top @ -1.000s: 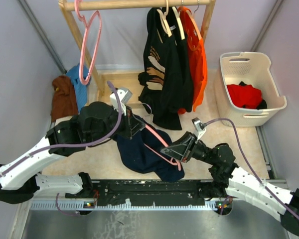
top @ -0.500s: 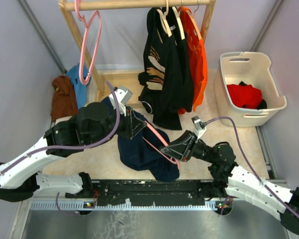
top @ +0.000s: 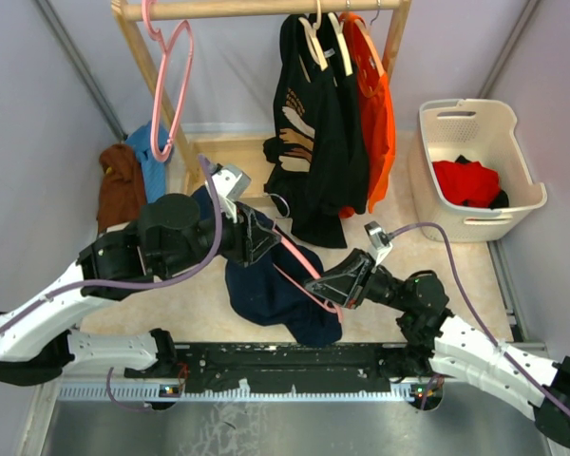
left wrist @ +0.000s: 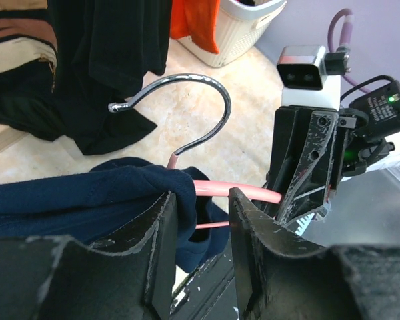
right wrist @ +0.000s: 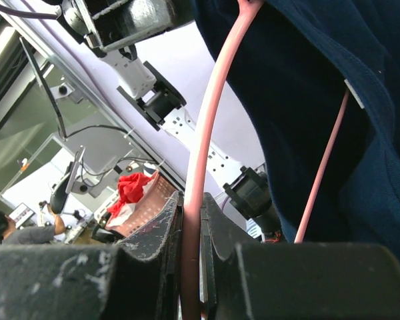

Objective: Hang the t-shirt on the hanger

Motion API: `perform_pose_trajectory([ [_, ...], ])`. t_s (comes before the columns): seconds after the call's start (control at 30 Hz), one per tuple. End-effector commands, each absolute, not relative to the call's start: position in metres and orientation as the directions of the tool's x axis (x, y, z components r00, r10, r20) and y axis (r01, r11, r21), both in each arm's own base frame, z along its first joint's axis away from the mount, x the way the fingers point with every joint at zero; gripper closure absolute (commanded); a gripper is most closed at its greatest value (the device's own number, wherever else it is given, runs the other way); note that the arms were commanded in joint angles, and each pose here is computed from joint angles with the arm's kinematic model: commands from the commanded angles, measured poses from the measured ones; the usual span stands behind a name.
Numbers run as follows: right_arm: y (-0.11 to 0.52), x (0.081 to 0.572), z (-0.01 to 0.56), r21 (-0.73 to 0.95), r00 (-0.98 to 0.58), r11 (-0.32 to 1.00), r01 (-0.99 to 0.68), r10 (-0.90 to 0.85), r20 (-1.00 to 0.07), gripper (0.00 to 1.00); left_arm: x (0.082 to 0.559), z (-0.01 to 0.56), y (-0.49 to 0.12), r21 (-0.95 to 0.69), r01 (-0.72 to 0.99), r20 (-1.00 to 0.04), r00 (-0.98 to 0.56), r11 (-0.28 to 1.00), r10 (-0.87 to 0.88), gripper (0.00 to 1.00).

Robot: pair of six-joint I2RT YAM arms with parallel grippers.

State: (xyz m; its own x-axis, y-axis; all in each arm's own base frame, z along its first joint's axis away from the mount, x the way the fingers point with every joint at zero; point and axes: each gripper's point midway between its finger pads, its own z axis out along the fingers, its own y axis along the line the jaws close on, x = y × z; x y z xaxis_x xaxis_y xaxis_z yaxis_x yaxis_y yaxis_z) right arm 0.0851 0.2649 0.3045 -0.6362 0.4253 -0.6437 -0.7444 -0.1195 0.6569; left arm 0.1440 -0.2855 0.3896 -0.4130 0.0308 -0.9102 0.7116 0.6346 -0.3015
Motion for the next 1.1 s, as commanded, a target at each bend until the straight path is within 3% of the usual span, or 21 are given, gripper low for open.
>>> perform_pose_trajectory([
  [0.0, 0.256, 0.081, 0.336, 0.576, -0.571, -0.166, -0.801, 0.501, -0.650, 1.00, 0.130, 0.438, -0.288, -0.318, 0.788, -0.939, -0.339, 0.527, -0.059, 0.59],
  [0.73, 0.257, 0.078, 0.342, 0.558, -0.564, -0.181, -0.810, 0.500, -0.657, 1.00, 0.153, 0.402, -0.310, -0.182, 0.802, -0.974, -0.227, 0.569, 0.009, 0.60],
  [1.07, 0.257, 0.078, 0.338, 0.560, -0.564, -0.174, -0.810, 0.495, -0.661, 1.00, 0.165, 0.404, -0.300, -0.126, 0.735, -0.983, -0.184, 0.666, 0.017, 0.61],
])
